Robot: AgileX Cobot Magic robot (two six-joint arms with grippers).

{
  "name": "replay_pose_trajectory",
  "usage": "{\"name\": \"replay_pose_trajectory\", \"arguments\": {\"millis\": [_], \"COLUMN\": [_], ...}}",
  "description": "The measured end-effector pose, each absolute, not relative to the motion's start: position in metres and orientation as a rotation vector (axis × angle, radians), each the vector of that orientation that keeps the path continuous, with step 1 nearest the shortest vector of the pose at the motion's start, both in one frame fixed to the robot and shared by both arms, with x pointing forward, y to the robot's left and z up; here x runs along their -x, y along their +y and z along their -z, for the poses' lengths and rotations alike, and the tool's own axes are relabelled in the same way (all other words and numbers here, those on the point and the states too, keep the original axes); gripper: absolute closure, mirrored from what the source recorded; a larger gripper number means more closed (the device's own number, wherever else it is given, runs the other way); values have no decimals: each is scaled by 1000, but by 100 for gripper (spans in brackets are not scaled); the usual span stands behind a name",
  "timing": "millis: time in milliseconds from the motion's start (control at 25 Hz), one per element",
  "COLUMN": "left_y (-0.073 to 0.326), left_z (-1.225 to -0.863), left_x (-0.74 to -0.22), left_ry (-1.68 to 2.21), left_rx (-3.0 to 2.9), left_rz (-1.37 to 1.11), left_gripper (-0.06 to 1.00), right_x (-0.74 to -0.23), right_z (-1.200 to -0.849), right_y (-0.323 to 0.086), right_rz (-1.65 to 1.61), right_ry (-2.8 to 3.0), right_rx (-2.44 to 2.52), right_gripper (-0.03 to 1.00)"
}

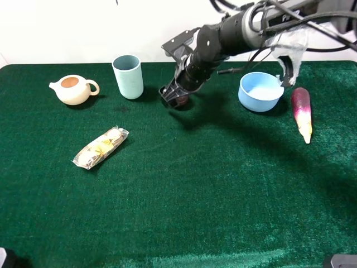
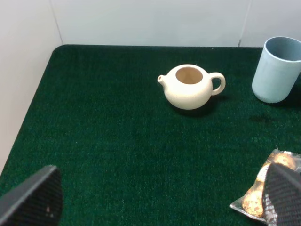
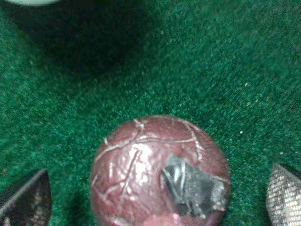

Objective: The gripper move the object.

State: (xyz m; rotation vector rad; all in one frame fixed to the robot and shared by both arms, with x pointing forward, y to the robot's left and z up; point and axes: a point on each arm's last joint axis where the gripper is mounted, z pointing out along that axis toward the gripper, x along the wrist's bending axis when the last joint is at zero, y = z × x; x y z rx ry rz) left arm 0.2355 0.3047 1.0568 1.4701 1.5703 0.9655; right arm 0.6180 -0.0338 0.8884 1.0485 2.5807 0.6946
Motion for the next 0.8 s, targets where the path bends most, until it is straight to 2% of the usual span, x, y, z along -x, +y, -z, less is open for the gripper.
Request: {"name": "replay_pose_trajectory", "arguments": {"millis": [360, 800], "left_y": [305, 305], "left_z": [-1057, -1057], "left_x": [-235, -235], "left_ry": [1570, 1570], "left_rx": [-1470, -1470], "left_rz": [-966, -966], "left_gripper": [10, 10], "right_x": [-608, -549], "right_z": [-947, -1063], "right_y": [-39, -79], "right_rz": [-745, -659], "right_ry": [2551, 2615], "right_rx": [-1093, -1152], "right_gripper": [27, 27]}}
